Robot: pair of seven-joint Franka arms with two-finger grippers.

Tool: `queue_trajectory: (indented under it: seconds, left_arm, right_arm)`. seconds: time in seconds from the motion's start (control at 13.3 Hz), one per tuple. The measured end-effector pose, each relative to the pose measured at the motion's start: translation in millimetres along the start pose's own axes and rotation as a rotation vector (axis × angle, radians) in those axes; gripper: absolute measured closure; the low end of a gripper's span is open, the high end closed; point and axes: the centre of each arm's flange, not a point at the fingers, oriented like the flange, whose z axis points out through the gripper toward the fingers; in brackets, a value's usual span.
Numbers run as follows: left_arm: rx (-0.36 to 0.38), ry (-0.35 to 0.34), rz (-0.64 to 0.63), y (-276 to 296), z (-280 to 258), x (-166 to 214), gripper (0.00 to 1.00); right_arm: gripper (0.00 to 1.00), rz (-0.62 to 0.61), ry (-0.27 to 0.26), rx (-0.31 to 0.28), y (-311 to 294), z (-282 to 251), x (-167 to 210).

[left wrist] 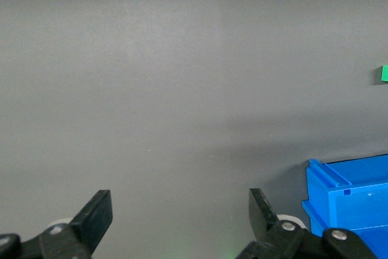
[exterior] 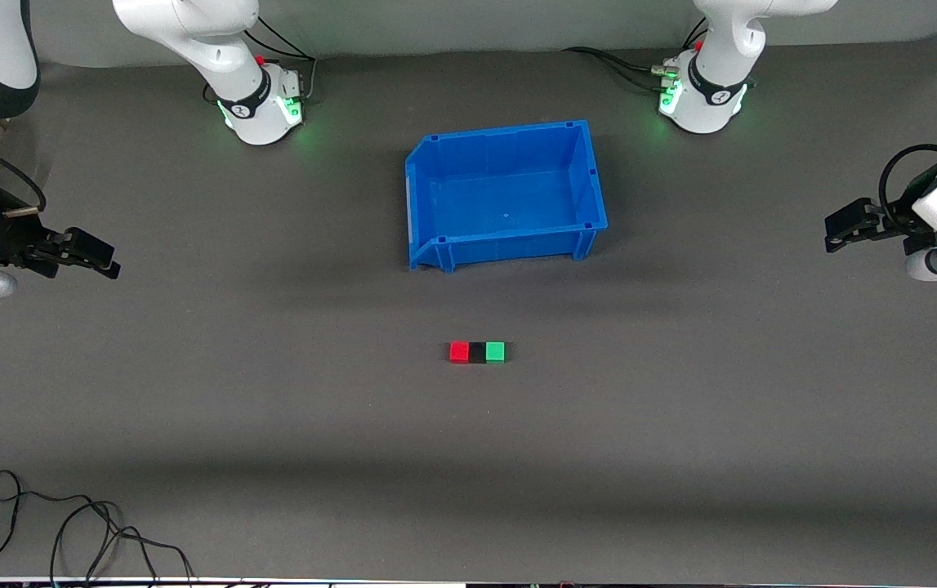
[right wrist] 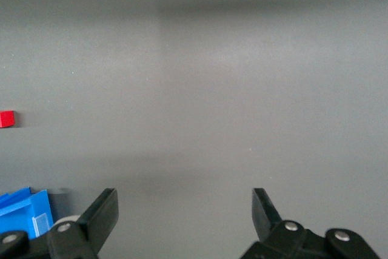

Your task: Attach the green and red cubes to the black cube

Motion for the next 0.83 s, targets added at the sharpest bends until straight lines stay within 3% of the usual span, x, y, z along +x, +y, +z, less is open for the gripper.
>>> queue_trajectory:
  seconds: [0.83]
  left_arm:
    - [0.0, 0.002, 0.003, 1.8, -0.9, 0.1, 0.0]
  right_arm:
    - [0.03, -0.016, -0.028, -0.001, -9.1, 0.8, 0.8]
